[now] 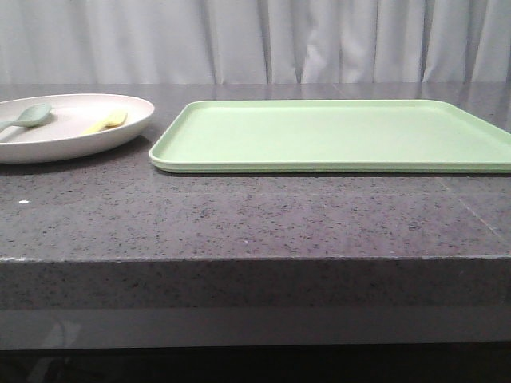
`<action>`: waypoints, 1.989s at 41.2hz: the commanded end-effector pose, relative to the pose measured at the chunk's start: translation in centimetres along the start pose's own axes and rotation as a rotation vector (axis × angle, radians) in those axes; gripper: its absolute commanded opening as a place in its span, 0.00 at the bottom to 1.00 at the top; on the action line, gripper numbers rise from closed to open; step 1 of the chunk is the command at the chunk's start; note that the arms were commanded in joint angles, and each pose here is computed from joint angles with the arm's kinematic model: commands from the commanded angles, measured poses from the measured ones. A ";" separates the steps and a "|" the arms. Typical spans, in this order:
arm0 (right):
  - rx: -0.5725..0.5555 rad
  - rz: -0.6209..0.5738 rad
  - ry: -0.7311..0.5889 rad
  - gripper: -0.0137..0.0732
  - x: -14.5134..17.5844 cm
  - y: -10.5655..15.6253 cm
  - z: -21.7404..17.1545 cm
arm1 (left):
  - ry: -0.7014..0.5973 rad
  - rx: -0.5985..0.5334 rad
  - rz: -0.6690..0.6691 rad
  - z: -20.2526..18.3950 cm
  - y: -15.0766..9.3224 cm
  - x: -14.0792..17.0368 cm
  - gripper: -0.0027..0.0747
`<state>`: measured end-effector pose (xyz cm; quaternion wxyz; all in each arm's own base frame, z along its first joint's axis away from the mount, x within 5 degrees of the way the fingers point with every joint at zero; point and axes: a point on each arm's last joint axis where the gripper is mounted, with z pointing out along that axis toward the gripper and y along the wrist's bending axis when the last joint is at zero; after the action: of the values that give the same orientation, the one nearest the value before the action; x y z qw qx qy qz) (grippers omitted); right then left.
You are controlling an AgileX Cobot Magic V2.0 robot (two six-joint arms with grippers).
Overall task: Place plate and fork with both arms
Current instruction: 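Grasp the cream plate rim with the left gripper and lift it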
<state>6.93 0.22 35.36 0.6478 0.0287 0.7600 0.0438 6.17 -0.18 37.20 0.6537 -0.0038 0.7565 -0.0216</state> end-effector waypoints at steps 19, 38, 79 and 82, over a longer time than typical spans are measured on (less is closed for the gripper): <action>0.002 -0.017 -0.094 0.64 -1.6 0.1 -0.1 | 0.054 -0.001 -0.004 5.4 -0.1 -2.0 0.72; 0.002 -0.017 -0.094 0.64 -1.6 0.1 -0.1 | 0.479 -0.119 -0.072 17.8 2.6 -1.7 0.64; 0.002 -0.017 -0.094 0.64 -1.6 0.1 -0.1 | 0.750 0.210 -0.517 33.5 7.9 5.0 0.52; 0.002 -0.017 -0.094 0.64 -1.6 0.1 -0.1 | 0.759 0.216 -0.519 33.5 7.8 5.1 0.45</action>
<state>6.93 0.21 35.36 0.6478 0.0283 0.7601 0.0427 38.78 6.76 24.13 0.2608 -0.1194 0.9256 -0.2470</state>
